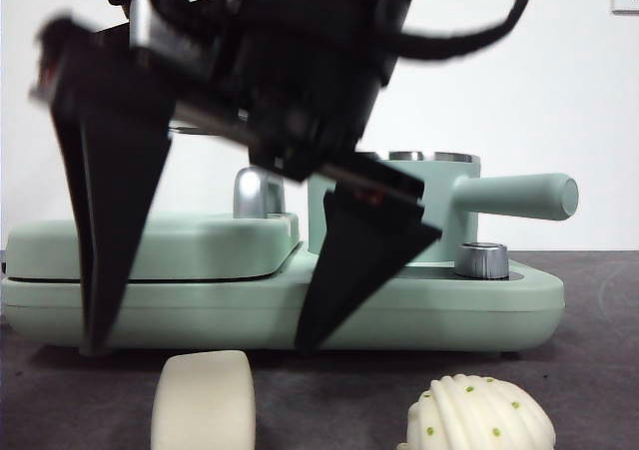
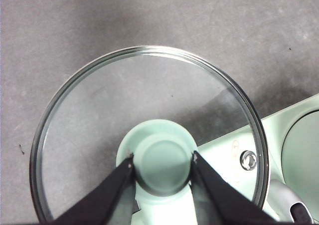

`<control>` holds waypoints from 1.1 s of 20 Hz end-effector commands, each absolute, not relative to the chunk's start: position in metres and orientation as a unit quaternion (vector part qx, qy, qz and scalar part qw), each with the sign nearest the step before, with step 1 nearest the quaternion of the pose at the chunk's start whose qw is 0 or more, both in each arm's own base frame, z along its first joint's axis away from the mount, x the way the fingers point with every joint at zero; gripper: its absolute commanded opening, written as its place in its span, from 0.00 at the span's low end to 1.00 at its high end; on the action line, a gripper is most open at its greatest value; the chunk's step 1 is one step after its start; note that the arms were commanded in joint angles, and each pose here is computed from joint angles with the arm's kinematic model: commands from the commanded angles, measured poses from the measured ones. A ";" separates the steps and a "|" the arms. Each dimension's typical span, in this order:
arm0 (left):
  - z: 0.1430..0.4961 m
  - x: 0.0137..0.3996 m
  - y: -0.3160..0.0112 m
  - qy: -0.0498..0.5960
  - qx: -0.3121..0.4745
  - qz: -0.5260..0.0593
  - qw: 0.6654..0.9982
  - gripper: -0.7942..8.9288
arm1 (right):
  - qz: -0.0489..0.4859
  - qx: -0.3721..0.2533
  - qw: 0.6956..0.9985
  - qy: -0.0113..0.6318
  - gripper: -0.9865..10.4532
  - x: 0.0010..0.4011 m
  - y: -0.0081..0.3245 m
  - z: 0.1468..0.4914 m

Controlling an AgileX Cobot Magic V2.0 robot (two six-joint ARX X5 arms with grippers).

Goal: Put the buns in a small steamer

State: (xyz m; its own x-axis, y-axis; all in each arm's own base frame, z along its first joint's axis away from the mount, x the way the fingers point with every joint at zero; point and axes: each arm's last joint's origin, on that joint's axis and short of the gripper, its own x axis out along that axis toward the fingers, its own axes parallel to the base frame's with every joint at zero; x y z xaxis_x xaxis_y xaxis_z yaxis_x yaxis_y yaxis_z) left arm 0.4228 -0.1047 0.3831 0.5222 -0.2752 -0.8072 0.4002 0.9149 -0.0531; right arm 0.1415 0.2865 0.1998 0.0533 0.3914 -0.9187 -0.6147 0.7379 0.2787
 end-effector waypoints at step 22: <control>0.400 0.419 -0.102 0.416 0.066 -0.193 0.886 0.13 | 0.335 -0.123 0.719 0.597 0.20 0.184 0.294 0.280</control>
